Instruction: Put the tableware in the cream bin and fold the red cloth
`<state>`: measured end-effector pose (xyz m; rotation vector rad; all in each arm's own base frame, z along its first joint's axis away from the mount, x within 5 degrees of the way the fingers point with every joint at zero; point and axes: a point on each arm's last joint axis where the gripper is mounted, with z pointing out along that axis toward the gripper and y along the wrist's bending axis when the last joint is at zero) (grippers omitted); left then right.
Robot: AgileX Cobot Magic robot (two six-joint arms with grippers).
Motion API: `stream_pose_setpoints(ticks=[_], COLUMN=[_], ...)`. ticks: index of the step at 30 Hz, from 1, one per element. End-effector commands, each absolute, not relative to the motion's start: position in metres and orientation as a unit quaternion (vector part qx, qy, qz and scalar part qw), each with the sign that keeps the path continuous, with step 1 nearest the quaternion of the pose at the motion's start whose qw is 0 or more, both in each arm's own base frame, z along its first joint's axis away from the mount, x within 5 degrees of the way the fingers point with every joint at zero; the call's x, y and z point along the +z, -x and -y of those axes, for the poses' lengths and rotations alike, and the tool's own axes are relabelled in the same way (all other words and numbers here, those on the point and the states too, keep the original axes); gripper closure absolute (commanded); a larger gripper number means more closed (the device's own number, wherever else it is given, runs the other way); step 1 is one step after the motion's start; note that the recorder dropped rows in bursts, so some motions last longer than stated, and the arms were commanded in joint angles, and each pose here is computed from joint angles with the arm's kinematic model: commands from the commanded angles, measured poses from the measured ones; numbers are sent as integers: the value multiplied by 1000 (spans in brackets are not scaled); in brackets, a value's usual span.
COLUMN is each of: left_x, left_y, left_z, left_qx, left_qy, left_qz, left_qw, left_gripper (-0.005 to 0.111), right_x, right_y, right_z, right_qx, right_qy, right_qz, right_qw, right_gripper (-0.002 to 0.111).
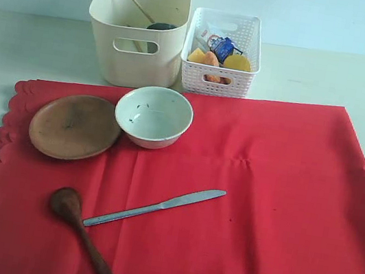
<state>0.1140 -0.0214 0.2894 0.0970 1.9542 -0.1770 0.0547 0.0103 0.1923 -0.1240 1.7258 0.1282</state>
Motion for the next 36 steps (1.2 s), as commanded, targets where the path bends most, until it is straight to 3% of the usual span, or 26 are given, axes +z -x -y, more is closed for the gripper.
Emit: stream_pose_setpoints(ticks=[1,14,36], left_x=[291,302,306], left_y=[-114,-118,-119], left_z=[22,23,23], left_qx=[-75,-83,-86], left_qy=[-43,-42,-41], left_qz=[-827,-790,-776], left_qw=[556,606,624], left_gripper=[107,107,107], right_x=[191,191,191], right_y=[-55,-55,-55], right_z=[-10,-10,-10], right_qx=[53,53,53], right_qy=[55,54,55], right_qz=[-757,-757,-757], right_qw=[649,649,649], right_gripper=[108,108,108])
